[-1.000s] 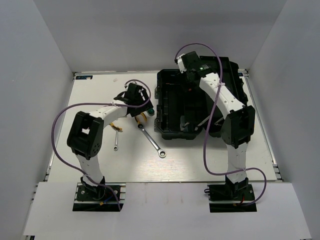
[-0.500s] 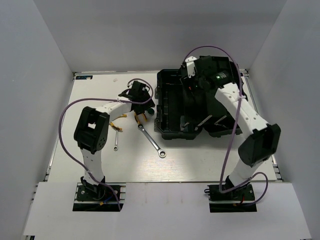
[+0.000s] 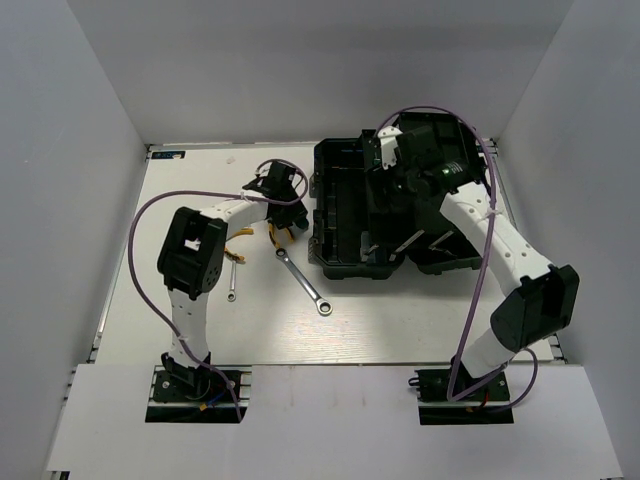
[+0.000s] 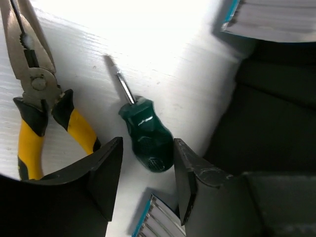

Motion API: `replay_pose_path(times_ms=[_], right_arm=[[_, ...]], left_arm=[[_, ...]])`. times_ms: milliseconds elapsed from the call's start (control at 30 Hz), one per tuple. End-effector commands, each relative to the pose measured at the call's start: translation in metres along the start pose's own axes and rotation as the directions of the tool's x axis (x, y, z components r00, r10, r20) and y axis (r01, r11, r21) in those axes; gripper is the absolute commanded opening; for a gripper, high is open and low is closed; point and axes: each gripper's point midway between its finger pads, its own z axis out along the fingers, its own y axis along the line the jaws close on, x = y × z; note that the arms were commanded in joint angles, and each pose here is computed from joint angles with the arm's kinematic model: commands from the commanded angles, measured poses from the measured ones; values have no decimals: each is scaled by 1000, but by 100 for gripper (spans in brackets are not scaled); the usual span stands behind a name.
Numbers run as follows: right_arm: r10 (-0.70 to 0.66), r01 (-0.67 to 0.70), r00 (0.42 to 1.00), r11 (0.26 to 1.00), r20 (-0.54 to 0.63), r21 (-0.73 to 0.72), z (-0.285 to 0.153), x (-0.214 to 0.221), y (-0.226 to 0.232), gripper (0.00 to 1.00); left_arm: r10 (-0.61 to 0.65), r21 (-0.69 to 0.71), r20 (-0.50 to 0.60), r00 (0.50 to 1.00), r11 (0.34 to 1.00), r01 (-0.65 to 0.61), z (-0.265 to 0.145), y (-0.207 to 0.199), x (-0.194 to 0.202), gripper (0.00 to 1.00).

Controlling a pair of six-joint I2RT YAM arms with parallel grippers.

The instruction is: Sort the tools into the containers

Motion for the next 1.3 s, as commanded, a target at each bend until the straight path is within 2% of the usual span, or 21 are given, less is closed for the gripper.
replay_pose_path(times_ms=[0,100,267,367,400,500,633,733,867,900,1000,1033,1100,1200,1267], right_arm=[[18,-17,995,1000,95,-12,-22,-15,2,71],[22,-20,996,1000,91,-15,-23,-11,3,71],[34,-32,994,999,106,-19,-33,-8,5,71],[36,-34,993,999,111,-19,-38,-4,5,71],[38,-36,993,999,111,-19,-39,-2,6,71],[40,-34,992,998,118,-45,-46,1,10,71],[40,-33,992,998,121,-58,-54,6,14,71],[41,-34,991,998,125,-59,-60,11,14,71],[36,-30,990,998,134,-51,-65,15,14,71],[39,-33,990,998,137,-48,-67,17,13,71],[46,-41,989,998,141,-40,-69,19,10,71],[47,-42,989,998,143,-39,-70,20,10,71],[51,-48,988,999,145,-27,-71,22,7,71],[52,-51,987,999,151,-8,-74,23,3,71],[49,-54,987,998,151,30,-74,25,-5,71]], left_arm=[[-3,-17,25,1000,1000,4,-3,-3,-8,56],[-10,-36,9,1000,999,10,9,2,-2,60],[-8,-62,1,1000,998,8,17,3,-2,60],[-5,-85,-7,1000,996,5,21,8,0,48],[-4,-92,2,1000,996,5,21,10,-1,40],[6,-100,-6,1000,995,-6,22,14,2,24],[25,-76,20,999,997,-24,7,9,-11,14],[84,-60,119,989,995,-77,-22,-2,-41,6],[135,-53,244,960,991,-126,-69,-14,-77,4],[140,-34,283,949,990,-136,-89,-21,-87,4],[154,22,332,930,985,-171,-113,-36,-95,4],[147,70,361,921,981,-184,-122,-48,-101,4],[187,190,344,920,946,-263,-134,-73,-91,2],[257,354,328,909,859,-371,-146,-116,-76,0],[287,485,316,904,770,-415,-158,-149,-64,0]])
